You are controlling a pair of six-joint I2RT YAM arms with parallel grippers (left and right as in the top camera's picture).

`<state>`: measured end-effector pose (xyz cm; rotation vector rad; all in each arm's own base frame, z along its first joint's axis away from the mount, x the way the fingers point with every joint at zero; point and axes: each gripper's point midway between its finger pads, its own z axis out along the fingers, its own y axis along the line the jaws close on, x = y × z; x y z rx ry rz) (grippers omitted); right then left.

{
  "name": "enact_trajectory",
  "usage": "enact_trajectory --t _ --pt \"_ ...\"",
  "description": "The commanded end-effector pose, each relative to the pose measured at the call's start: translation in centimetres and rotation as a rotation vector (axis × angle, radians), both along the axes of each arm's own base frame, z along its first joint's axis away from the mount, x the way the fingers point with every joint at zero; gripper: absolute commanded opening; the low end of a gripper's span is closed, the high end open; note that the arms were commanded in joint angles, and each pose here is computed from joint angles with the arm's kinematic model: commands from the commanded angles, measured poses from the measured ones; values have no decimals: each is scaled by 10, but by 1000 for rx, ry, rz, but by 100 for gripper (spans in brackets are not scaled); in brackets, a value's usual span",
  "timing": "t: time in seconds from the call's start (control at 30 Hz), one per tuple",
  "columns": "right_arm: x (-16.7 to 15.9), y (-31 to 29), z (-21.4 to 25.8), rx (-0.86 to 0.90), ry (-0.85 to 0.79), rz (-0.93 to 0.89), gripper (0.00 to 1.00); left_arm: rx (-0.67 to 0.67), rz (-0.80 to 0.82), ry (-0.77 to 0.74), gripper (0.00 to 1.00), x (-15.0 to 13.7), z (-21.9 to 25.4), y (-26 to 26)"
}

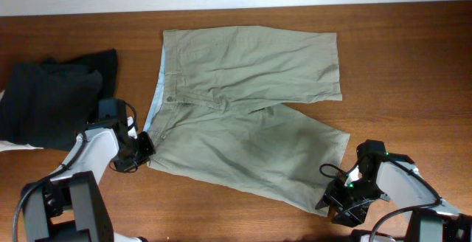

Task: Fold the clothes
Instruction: 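Grasp the bottom edges of the shorts with both grippers, then lift the bottom edge and fold it up over the top half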

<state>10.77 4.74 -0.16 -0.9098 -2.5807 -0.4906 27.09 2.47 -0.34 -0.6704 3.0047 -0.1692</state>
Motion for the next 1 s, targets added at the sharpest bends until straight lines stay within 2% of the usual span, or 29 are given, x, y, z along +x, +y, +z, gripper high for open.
enact_trajectory --t 0.0,0.03,0.2,0.27,0.33,0.4,0.47,0.5,0.57,0.67,0.77,0.97 --pt "-2 -3 -3 -29 12 -11 50 9 15 38 1 -7 -13 3" --pt "-1 -3 -4 -32 8 -19 46 10 15 35 1 -6 -13 3" --pt "8 -2 -5 -27 -24 -36 46 11 15 27 1 -4 -13 3" --pt "14 -3 -7 -29 -50 -37 53 11 15 27 1 -4 -13 3" --pt "18 -1 -6 -14 -68 -42 53 11 15 27 1 -4 -13 3" --pt "17 0 -6 -13 -63 -42 33 11 15 27 1 -4 -13 3" --pt "16 0 -6 -10 -60 -42 21 11 15 27 1 -4 -13 3" --pt "16 1 -5 -6 -57 -43 9 11 15 27 1 -4 -13 3" --pt "16 1 -4 -2 -56 -41 4 10 15 29 1 -4 -13 3" --pt "24 -2 10 -8 -60 -18 4 4 12 44 0 -8 -12 2" --pt "49 -6 46 -5 -120 30 4 -71 -24 2 0 -2 1 -11" --pt "78 -22 113 -76 -228 101 4 -70 -51 -96 0 -7 64 -15"
